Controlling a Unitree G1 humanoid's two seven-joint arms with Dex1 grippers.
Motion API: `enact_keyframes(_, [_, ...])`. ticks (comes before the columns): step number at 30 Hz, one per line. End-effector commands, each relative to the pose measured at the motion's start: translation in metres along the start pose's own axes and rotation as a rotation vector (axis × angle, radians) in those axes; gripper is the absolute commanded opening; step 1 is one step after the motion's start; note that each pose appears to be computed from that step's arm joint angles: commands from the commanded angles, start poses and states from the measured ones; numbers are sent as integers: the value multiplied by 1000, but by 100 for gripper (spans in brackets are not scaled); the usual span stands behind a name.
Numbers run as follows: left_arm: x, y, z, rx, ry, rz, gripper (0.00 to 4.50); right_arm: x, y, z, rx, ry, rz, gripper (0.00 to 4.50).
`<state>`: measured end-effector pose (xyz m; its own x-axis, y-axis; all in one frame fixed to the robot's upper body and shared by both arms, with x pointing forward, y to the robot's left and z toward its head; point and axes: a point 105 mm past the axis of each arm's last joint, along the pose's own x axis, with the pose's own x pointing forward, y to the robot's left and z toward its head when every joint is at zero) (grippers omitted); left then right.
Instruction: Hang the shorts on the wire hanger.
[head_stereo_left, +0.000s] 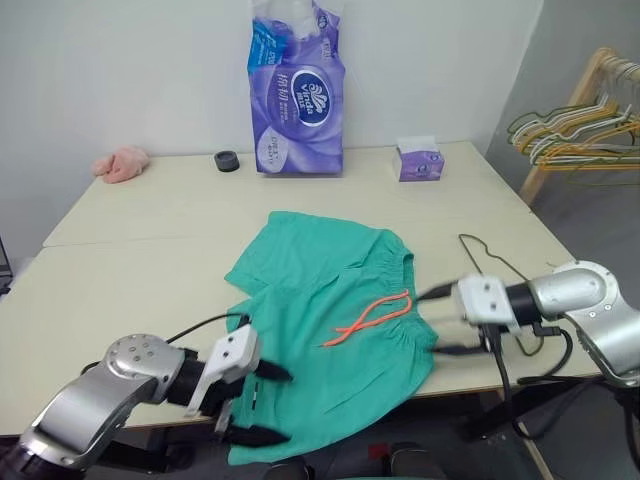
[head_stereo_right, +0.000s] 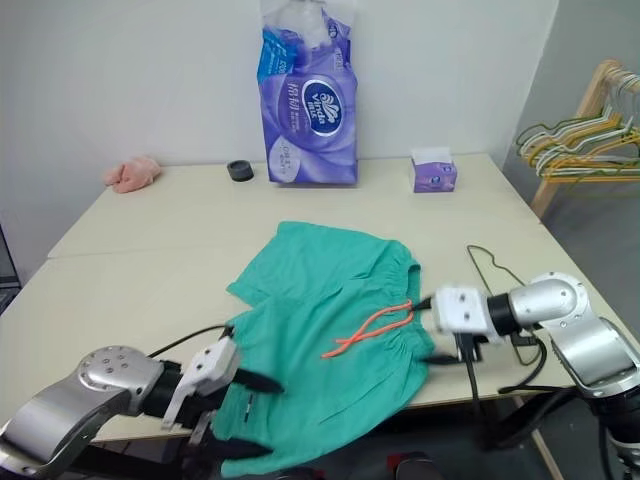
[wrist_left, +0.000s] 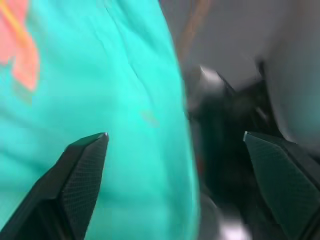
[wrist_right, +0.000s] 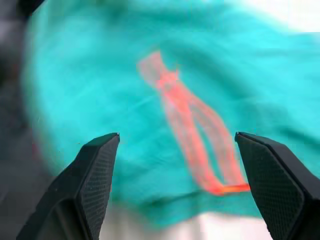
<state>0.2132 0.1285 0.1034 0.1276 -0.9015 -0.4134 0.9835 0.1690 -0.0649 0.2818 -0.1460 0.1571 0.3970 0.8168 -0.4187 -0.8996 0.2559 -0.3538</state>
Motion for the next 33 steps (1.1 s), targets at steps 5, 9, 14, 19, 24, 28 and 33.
enact_keyframes(5, [8, 51, 49, 266, -104, 268, 446, -50, -70, -63, 322, 55, -843, 400])
enact_keyframes(9, [11, 52, 48, 281, -82, 233, 446, -73, -62, -110, 492, 186, -1056, 400])
enact_keyframes(14, [10, 47, 43, 269, -47, 148, 446, -88, -45, -149, 648, 327, -1128, 400])
enact_keyframes(19, [11, 49, 39, 288, -20, 129, 446, -97, -44, -171, 797, 372, -1156, 400])
enact_keyframes(24, [14, 51, 41, 298, -25, 121, 446, -88, -45, -190, 878, 396, -1084, 400])
enact_keyframes(28, [14, 51, 40, 302, -22, 123, 450, -82, -44, -199, 897, 430, -1029, 362])
enact_keyframes(33, [13, 49, 36, 300, -15, 130, 450, -81, -34, -218, 949, 527, -989, 207])
